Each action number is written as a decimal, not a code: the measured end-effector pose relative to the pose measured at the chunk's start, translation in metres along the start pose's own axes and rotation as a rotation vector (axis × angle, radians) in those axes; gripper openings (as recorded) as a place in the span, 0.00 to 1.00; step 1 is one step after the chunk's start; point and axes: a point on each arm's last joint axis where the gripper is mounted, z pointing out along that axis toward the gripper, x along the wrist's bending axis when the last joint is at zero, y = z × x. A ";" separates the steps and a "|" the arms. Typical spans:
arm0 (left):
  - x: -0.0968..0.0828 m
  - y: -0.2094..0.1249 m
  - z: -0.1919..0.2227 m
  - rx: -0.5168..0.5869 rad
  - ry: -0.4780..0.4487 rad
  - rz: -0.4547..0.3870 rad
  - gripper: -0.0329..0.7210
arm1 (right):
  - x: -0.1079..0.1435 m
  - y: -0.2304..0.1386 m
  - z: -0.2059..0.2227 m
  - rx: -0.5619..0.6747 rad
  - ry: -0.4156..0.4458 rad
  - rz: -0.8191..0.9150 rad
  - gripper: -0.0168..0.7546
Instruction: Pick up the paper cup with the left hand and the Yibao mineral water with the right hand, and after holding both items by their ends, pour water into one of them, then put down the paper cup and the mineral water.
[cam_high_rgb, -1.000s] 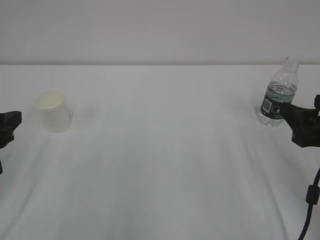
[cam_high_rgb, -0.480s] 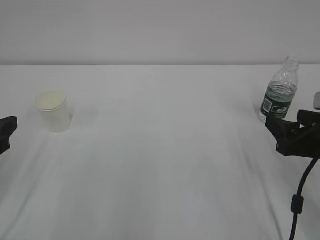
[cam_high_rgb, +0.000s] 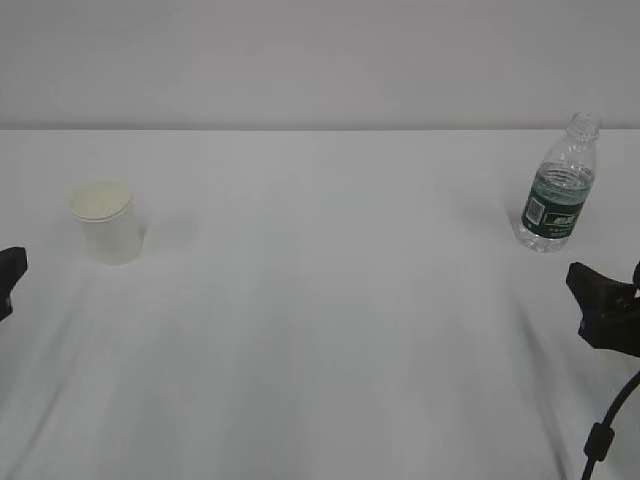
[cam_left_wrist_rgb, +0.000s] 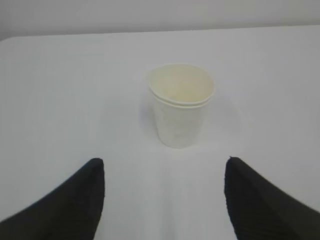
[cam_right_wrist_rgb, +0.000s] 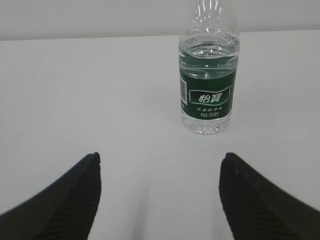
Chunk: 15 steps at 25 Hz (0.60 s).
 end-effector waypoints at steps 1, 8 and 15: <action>0.001 -0.004 -0.003 -0.006 0.003 -0.011 0.75 | 0.000 -0.001 0.000 0.002 -0.002 -0.001 0.75; 0.007 -0.025 -0.030 -0.117 0.013 -0.037 0.74 | 0.000 -0.001 0.000 0.000 -0.002 -0.001 0.75; -0.002 -0.029 -0.034 -0.127 -0.090 0.038 0.73 | 0.000 0.000 0.000 -0.003 -0.003 0.000 0.75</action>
